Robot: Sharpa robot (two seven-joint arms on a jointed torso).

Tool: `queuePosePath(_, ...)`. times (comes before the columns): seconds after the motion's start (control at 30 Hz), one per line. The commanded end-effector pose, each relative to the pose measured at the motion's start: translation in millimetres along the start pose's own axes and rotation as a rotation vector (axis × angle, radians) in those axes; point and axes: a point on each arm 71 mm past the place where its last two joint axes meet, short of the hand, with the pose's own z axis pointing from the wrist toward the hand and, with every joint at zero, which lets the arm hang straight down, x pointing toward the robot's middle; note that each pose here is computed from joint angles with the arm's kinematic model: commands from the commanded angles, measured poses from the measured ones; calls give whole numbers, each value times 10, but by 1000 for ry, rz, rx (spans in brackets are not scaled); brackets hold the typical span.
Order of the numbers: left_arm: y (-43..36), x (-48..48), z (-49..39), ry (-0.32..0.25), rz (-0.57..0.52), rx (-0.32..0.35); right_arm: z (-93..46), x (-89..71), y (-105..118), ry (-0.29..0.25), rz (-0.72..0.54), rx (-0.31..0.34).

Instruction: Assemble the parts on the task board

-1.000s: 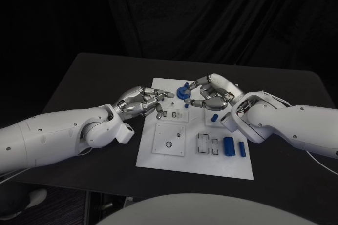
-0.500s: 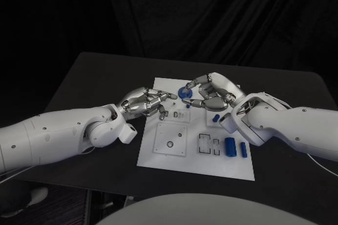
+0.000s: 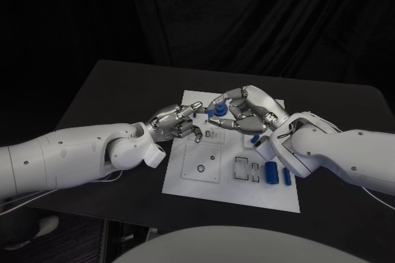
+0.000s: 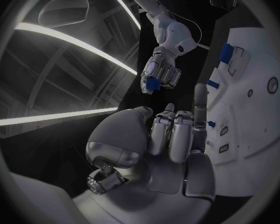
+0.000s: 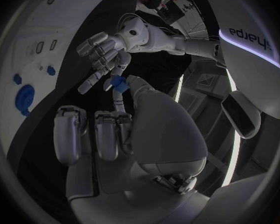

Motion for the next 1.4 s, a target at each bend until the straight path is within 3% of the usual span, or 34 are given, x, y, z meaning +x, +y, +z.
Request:
queuePosePath(0.03,8,68,23,66,-149,-2,0,41,34,22,26,-20)
queuePosePath(0.57,0,135,22,162,-239,0,-1,61,16,48,36,4)
queuePosePath(1.4,19,110,4,162,-239,-23,-7,58,2,53,38,18)
